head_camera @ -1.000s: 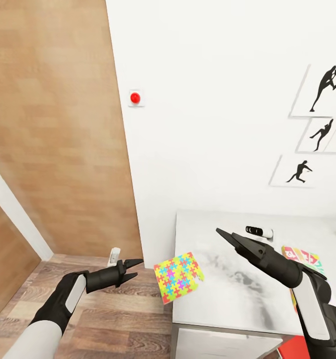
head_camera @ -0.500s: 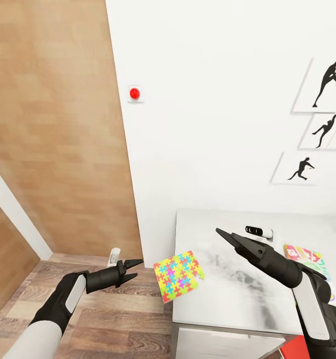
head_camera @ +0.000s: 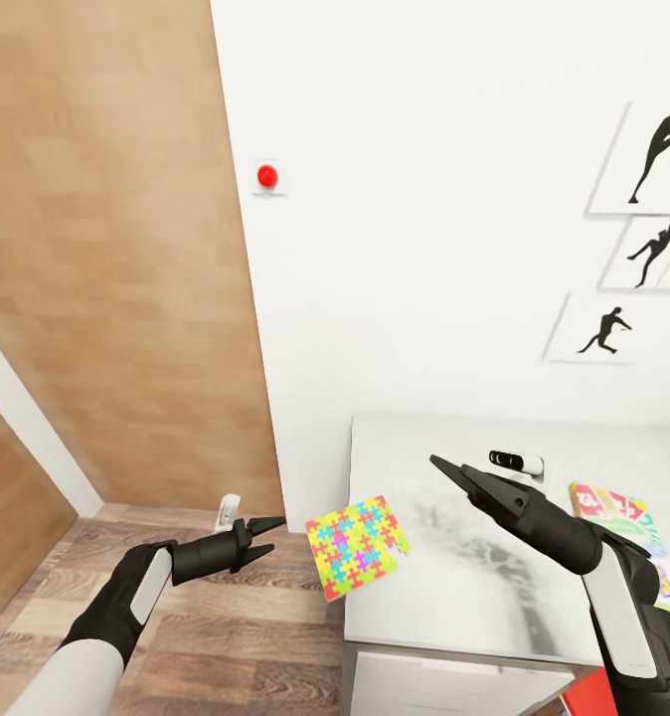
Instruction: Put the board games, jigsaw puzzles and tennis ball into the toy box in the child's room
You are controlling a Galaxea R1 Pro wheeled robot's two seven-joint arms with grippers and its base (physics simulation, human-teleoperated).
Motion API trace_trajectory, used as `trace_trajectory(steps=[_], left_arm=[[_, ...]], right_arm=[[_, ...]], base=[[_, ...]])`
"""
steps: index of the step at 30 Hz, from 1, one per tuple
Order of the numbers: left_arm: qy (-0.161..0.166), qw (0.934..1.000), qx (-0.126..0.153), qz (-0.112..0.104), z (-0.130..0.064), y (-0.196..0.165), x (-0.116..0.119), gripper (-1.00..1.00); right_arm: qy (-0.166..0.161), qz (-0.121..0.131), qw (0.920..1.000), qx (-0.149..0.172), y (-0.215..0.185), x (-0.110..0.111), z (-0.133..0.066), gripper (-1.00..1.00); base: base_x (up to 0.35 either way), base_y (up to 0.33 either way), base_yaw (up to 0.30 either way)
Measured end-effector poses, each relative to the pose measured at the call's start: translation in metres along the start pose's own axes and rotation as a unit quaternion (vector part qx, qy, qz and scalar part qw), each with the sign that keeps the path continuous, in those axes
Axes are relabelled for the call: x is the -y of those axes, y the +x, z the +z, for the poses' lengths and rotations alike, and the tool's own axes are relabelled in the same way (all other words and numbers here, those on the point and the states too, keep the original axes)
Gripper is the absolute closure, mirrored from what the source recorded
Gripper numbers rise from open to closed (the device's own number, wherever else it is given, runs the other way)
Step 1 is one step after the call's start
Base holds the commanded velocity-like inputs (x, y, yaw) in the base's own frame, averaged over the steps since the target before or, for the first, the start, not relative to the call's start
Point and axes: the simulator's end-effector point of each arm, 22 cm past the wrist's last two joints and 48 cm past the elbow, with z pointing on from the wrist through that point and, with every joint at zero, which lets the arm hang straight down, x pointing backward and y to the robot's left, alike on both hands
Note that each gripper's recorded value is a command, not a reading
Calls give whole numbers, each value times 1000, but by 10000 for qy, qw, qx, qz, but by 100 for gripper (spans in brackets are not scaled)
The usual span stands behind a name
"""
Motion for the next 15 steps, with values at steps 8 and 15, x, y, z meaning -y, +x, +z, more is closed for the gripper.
trace_trajectory(steps=[8, 15], left_arm=[[-17, 10000, 5, 6, 1, 0, -3, -100], [-37, 10000, -9, 10, 2, 1, -4, -100]], right_arm=[[-2, -1, 10000, -4, 2, 2, -1, -100], [-1, -2, 10000, -5, 2, 2, -1, -100]], base=[[0, 0, 0], [0, -76, 0]])
